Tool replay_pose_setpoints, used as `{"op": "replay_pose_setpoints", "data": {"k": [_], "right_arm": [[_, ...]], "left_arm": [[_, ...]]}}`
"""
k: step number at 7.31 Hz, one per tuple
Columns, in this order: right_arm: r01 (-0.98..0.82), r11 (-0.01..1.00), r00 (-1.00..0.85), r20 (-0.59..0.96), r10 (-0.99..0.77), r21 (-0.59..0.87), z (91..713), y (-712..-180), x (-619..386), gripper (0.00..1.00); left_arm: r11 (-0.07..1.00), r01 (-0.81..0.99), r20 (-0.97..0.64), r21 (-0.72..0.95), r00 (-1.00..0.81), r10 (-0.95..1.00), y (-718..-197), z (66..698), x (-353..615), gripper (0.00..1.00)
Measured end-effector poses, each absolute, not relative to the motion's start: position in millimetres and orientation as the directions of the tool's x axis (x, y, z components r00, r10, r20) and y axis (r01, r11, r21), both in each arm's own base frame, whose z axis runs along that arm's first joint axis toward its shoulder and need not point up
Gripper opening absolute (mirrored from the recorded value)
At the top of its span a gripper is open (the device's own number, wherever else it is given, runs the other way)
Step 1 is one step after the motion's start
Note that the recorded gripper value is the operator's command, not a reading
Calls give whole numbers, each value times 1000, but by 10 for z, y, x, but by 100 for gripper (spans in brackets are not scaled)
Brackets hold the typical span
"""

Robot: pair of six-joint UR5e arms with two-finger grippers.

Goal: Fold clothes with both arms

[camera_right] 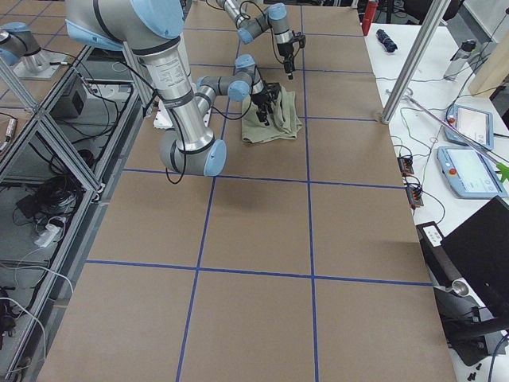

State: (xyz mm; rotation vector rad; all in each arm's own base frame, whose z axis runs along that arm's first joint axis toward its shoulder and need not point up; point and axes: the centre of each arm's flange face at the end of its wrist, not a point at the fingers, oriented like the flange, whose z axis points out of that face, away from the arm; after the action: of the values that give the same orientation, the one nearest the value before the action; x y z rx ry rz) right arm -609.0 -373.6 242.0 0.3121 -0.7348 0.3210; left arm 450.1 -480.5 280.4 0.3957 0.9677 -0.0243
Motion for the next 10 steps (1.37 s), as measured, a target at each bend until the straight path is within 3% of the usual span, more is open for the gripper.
{"op": "replay_pose_setpoints", "data": {"k": [7,10], "right_arm": [[-475,844,795,533,290,250,2970,-5539,-5463,92],[-461,864,747,614,255,202,2562,-5590,-5251,100]], "left_arm": [[929,195,-807,315,570,154,-4736,2838,4431,100],[933,188,-808,308,569,153,-4619,2828,4538,100]]}}
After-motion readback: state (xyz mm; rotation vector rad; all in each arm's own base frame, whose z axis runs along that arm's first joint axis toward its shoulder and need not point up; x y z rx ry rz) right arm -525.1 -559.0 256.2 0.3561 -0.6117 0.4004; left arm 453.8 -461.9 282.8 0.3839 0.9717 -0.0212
